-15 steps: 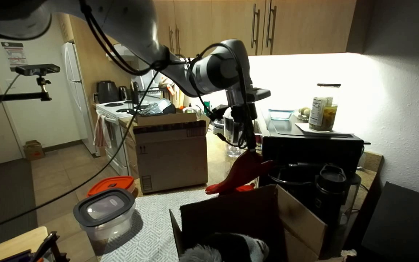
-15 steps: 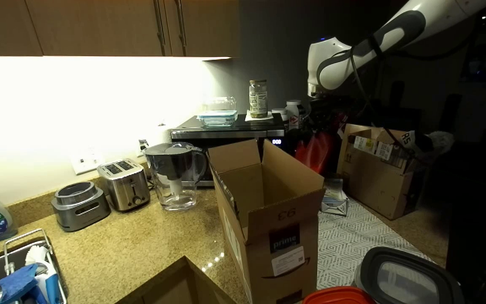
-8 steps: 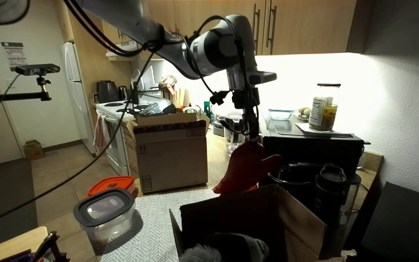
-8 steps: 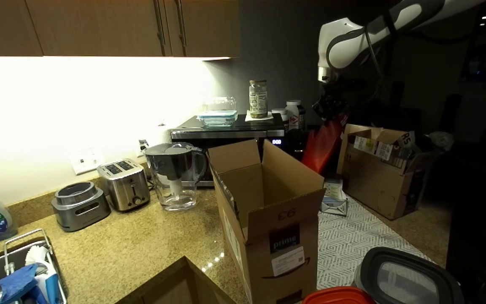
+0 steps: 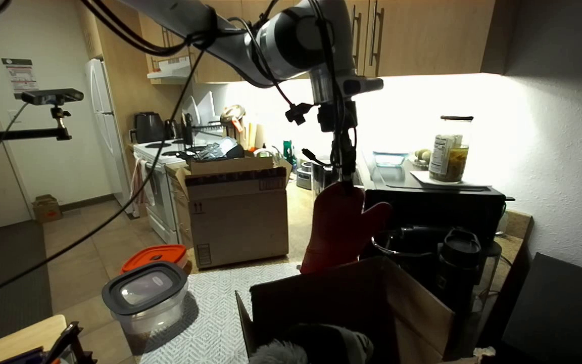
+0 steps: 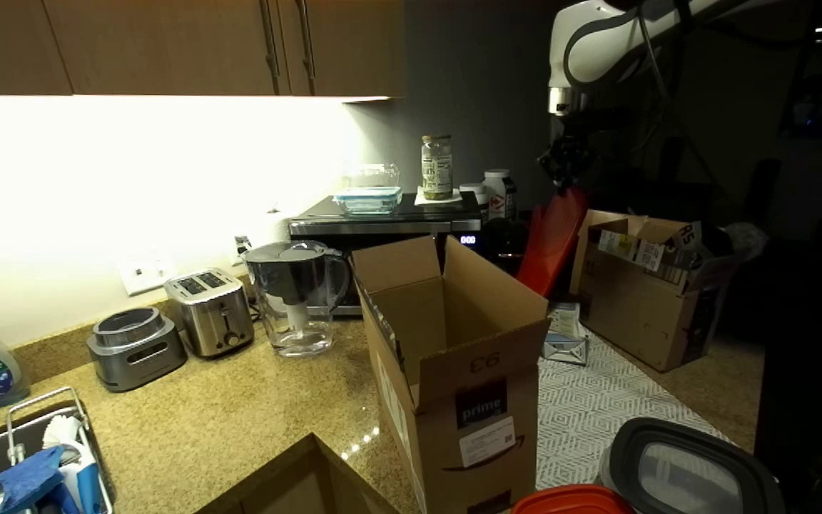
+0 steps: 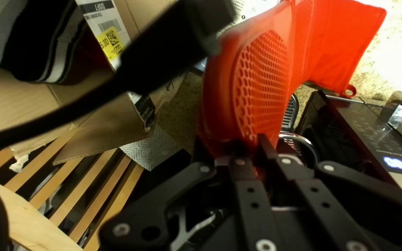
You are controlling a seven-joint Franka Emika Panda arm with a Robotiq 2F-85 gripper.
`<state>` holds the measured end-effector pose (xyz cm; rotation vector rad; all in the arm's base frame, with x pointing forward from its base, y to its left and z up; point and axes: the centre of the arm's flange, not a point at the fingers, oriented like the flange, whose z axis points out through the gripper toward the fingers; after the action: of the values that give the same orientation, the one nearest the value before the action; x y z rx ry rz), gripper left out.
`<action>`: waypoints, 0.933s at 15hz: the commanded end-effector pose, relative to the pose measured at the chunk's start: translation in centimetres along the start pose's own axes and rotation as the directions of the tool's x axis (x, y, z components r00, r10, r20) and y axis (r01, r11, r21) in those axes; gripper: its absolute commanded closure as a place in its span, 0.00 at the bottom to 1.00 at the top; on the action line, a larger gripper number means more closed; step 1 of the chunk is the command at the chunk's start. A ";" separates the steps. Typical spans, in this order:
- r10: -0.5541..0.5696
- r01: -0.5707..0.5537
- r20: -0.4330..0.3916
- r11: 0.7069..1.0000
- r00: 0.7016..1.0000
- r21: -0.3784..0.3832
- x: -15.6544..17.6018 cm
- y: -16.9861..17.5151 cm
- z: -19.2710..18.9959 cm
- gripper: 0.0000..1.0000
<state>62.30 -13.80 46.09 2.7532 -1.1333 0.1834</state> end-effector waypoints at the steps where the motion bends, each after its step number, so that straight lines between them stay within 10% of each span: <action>1: 0.006 -0.006 0.018 0.999 1.000 0.034 -0.1 2.4 -2.5 0.97; 14: 0.065 -0.065 0.021 0.997 0.998 0.041 1.3 5.0 -6.1 0.97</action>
<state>59.86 -17.21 51.95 2.7272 -1.2536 0.2130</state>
